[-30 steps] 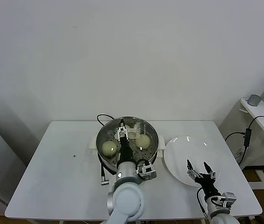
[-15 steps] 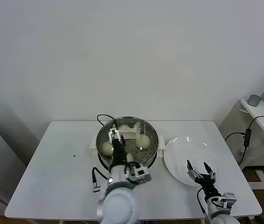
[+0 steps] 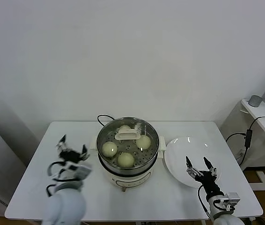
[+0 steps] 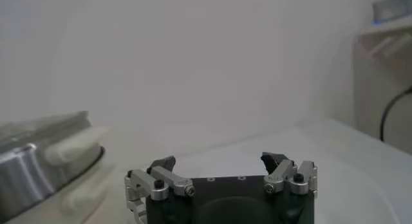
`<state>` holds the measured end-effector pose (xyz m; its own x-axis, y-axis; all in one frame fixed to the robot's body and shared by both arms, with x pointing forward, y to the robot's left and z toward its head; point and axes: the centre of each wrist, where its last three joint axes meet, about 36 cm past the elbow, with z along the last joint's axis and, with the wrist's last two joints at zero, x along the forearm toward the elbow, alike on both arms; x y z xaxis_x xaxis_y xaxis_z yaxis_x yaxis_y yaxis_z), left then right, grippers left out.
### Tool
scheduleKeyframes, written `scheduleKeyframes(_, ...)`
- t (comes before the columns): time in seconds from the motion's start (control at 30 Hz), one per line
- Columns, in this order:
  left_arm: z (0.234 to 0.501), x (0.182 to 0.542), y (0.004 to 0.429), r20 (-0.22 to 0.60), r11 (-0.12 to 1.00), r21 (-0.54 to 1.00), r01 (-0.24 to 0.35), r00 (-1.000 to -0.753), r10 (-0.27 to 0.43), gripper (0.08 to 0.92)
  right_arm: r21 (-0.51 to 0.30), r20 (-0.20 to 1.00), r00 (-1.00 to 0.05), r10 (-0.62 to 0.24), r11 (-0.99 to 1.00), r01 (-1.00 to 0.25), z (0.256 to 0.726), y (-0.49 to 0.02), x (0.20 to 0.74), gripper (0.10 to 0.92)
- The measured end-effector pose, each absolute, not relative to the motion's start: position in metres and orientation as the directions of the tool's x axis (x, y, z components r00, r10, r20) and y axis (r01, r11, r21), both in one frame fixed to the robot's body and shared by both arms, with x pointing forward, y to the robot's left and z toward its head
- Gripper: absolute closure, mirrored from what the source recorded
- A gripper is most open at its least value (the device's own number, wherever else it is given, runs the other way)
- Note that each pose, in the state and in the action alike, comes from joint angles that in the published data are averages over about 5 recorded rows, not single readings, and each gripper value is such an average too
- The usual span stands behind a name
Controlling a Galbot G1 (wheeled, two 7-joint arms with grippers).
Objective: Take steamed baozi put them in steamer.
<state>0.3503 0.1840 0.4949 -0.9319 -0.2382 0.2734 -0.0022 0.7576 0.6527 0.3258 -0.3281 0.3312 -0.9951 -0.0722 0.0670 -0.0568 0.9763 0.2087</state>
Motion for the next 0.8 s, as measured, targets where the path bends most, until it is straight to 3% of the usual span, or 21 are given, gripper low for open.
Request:
scheduleKeyframes(0.17, 0.467, 0.339, 0.224, 0.329, 0.861, 0.508, 0.03, -0.93, -0.162, 0.177, 0.198, 0.067, -0.994, -0.083, 0.978, -0.068, 0.335, -0.32, 0.32, 0.2)
scheduleKeyframes(0.4, 0.426, 0.32, 0.254, 0.2, 0.926, 0.375, 0.044, -0.979, -0.034, 0.177, 0.188, 0.074, -0.994, -0.081, 0.98, -0.066, 0.337, -0.315, 0.31, 0.2)
scheduleKeyframes(0.6, 0.403, 0.305, 0.266, 0.105, 0.943, 0.332, 0.026, -0.994, -0.01, 0.177, 0.178, 0.094, -0.992, -0.085, 0.982, -0.068, 0.338, -0.312, 0.303, 0.2)
scheduleKeyframes(0.8, 0.392, 0.289, 0.267, 0.097, 0.957, 0.291, 0.015, -0.995, -0.014, 0.177, 0.165, 0.116, -0.988, -0.102, 0.983, -0.082, 0.341, -0.309, 0.294, 0.2)
